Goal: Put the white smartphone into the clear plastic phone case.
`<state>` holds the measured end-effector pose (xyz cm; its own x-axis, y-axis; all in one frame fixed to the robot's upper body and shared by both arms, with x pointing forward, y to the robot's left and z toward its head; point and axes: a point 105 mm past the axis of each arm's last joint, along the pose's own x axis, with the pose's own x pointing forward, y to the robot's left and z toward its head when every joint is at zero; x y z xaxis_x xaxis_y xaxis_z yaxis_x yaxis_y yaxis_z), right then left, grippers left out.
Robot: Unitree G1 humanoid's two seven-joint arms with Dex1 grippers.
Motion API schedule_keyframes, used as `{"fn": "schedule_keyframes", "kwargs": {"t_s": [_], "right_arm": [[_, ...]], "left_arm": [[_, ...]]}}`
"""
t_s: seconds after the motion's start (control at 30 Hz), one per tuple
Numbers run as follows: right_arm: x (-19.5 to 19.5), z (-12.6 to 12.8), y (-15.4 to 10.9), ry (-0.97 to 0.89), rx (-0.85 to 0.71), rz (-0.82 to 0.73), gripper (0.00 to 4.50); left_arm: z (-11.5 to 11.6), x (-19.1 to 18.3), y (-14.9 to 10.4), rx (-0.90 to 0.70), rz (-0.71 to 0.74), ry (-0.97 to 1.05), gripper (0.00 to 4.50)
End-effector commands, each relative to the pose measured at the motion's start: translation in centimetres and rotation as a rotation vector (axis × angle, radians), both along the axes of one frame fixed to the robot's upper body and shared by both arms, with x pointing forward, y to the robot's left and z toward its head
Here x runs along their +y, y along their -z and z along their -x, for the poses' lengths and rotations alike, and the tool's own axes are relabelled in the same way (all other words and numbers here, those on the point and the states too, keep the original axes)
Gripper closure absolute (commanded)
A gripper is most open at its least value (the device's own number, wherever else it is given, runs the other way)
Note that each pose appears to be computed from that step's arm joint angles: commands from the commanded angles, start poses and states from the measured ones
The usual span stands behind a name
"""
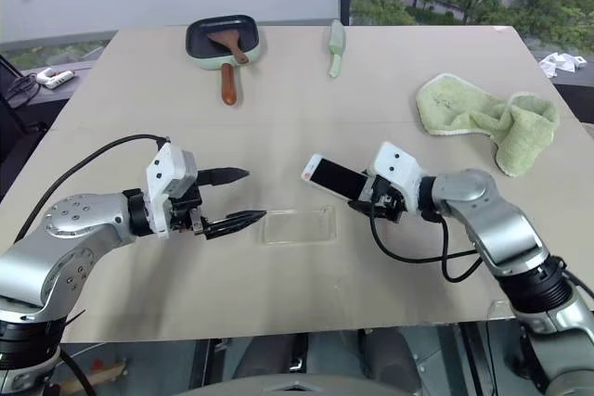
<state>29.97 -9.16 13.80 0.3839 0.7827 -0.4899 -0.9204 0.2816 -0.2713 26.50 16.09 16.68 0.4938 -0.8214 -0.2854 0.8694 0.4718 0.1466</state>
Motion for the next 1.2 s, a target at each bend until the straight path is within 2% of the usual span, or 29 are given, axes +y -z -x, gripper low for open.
{"fn": "schedule_keyframes", "kwargs": {"t_s": [0.03,0.13,0.37,0.4,0.5,0.63,0.7,1.2], "right_arm": [[0.8,1.0,-0.3,-0.174,-0.014,0.092,1.59],[0.8,0.4,0.2,-0.202,-0.028,0.17,1.59],[1.5,0.1,0.4,-0.234,-0.038,0.206,1.59],[1.7,0.2,0.4,-0.239,-0.037,0.206,1.59],[2.2,0.5,0.8,-0.264,-0.025,0.23,1.59],[2.6,0.3,1.0,-0.282,-0.054,0.269,1.59],[2.8,0.3,0.9,-0.292,-0.066,0.275,1.59],[4.2,1.5,1.2,-0.425,-0.086,0.342,1.59]], "left_arm": [[-0.1,0.1,-0.9,-0.027,-0.017,0.066,0.0],[-0.3,-0.4,-1.1,-0.015,-0.013,0.129,0.76],[-0.5,-1.4,-0.9,0.002,0.014,0.28,4.22],[-0.6,-1.5,-0.7,0.008,0.018,0.303,4.44],[-1.0,-1.5,0.3,0.033,0.01,0.37,4.44],[-2.1,-1.1,1.5,0.032,-0.093,0.406,4.44],[-2.4,-1.3,1.5,0.026,-0.098,0.423,4.44],[-0.7,-2.8,3.6,0.033,-0.157,0.514,4.44]]}}
